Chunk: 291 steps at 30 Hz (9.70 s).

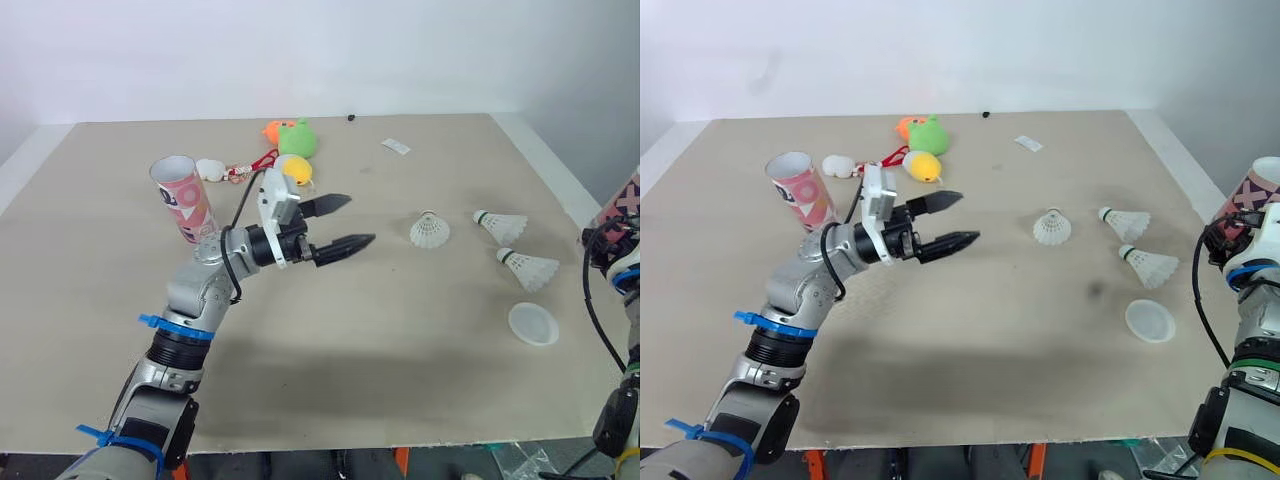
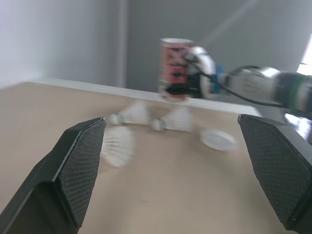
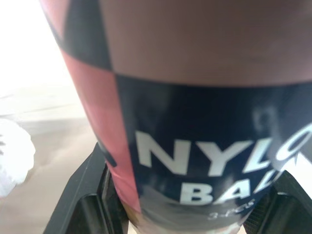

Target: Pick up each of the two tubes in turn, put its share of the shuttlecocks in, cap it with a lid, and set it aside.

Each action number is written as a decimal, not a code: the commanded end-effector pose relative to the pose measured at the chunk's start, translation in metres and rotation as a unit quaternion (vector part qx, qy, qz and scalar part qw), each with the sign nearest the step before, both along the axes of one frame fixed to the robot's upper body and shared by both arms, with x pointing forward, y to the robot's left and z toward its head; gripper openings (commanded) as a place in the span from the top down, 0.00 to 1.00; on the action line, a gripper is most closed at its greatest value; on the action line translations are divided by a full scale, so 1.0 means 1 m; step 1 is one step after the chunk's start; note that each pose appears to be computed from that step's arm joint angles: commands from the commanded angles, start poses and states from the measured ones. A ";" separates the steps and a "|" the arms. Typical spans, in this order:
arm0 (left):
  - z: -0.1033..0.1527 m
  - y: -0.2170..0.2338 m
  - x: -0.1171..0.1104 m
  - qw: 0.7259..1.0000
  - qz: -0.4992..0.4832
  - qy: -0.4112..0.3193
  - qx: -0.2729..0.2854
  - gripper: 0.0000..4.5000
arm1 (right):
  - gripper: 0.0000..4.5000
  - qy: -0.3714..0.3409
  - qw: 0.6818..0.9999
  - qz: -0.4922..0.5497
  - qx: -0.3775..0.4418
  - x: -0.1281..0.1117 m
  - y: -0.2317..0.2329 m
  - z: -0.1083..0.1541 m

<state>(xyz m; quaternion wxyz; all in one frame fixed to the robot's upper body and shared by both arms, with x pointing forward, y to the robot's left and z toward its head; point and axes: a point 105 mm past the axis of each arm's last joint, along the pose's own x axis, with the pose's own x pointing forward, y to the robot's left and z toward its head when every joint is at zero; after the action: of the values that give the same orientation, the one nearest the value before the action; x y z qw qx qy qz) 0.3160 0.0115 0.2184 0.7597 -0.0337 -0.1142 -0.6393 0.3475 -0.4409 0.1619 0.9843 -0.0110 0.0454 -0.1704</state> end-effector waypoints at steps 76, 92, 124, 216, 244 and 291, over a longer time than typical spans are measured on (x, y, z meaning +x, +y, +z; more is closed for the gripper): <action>-0.073 0.228 -0.024 0.835 0.545 0.075 -0.008 0.00 | 0.01 -0.047 0.804 0.592 -0.017 -0.024 0.307 0.043; -0.077 0.234 0.049 0.831 0.549 0.068 0.061 0.00 | 0.01 -0.087 0.818 0.568 -0.026 -0.029 0.320 0.041; -0.054 0.214 0.121 0.849 0.520 0.046 0.077 0.29 | 0.00 -0.099 0.803 0.587 -0.021 -0.057 0.329 0.050; -0.094 0.158 -0.021 0.868 -0.022 -0.011 0.495 0.32 | 0.99 -0.132 0.747 0.631 -0.164 -0.031 0.356 0.079; -0.095 0.154 -0.021 0.876 -0.030 0.004 0.481 0.32 | 0.68 -0.047 0.428 0.848 -0.310 -0.063 0.442 0.087; -0.106 0.133 -0.021 0.881 -0.067 0.015 0.468 0.32 | 0.28 0.135 0.930 0.335 -0.062 -0.078 0.074 -0.006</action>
<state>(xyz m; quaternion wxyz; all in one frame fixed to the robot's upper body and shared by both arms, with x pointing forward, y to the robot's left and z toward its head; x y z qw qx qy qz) 0.3017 0.1495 0.1301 0.6596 0.3207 0.1864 -0.6537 0.2650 -0.3659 0.1457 0.9630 -0.0997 0.1794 0.1744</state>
